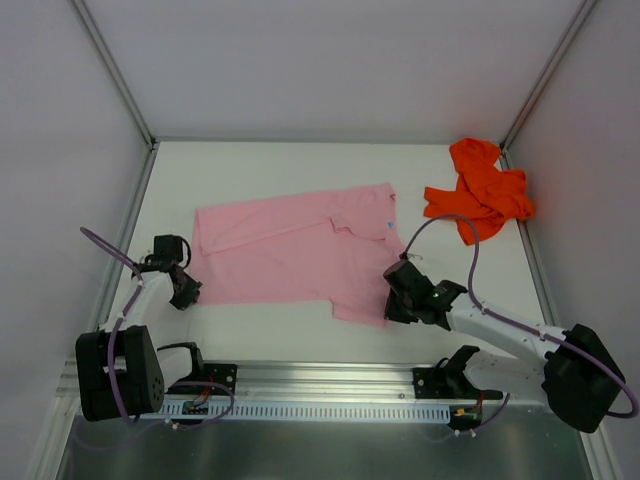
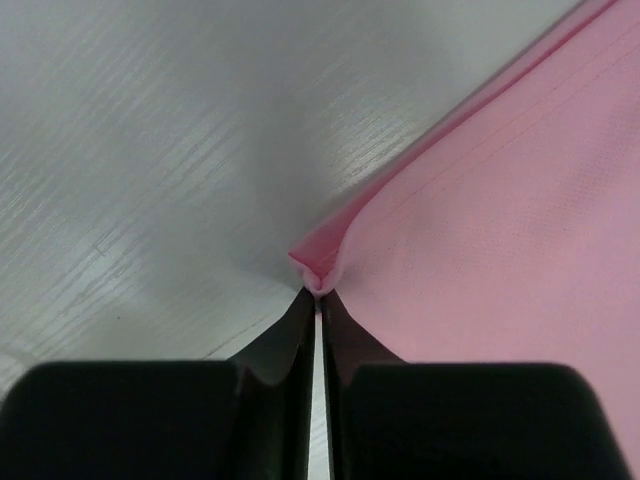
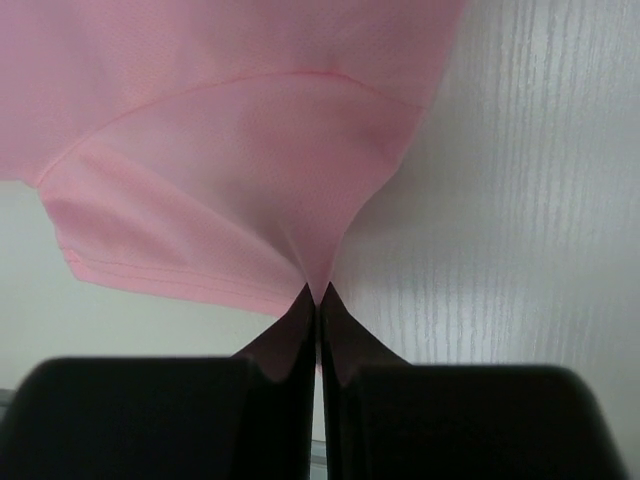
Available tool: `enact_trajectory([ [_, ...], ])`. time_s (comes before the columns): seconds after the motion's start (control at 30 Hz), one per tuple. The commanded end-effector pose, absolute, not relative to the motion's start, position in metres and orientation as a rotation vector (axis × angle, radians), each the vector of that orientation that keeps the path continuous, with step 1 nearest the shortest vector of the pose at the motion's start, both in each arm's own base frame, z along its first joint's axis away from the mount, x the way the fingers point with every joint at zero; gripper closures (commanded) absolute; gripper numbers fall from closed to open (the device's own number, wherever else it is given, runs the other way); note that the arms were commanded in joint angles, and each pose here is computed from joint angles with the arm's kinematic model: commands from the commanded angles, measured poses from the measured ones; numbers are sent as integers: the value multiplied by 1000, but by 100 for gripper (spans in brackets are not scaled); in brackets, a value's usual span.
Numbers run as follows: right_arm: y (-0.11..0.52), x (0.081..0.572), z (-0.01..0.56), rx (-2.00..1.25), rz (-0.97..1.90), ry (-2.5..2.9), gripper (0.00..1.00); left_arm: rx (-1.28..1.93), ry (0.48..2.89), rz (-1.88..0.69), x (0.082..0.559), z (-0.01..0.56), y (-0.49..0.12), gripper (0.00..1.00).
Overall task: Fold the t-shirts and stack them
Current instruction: Grap the side of the flattened tshirt closest away from the robot with both arms, then fold the other side of the tshirt into a rectangle
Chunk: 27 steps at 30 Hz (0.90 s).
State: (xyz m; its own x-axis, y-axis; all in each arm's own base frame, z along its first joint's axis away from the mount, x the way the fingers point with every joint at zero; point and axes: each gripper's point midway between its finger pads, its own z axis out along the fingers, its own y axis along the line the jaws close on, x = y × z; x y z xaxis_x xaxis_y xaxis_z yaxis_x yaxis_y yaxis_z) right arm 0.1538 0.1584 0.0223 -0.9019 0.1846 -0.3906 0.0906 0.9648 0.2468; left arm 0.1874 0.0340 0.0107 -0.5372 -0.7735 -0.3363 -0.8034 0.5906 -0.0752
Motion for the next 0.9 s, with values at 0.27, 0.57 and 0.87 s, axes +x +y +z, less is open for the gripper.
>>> enact_trajectory([
  [0.27,173,200,125,123,469,2444,99,-1005,2359,-66,247,73,25,100],
  [0.57,165,252,185,126,513,2350,99,-858,2207,-49,296,141,40,100],
  [0.87,200,323,213,0,609,2317,99,-953,2200,0,327,128,52,100],
])
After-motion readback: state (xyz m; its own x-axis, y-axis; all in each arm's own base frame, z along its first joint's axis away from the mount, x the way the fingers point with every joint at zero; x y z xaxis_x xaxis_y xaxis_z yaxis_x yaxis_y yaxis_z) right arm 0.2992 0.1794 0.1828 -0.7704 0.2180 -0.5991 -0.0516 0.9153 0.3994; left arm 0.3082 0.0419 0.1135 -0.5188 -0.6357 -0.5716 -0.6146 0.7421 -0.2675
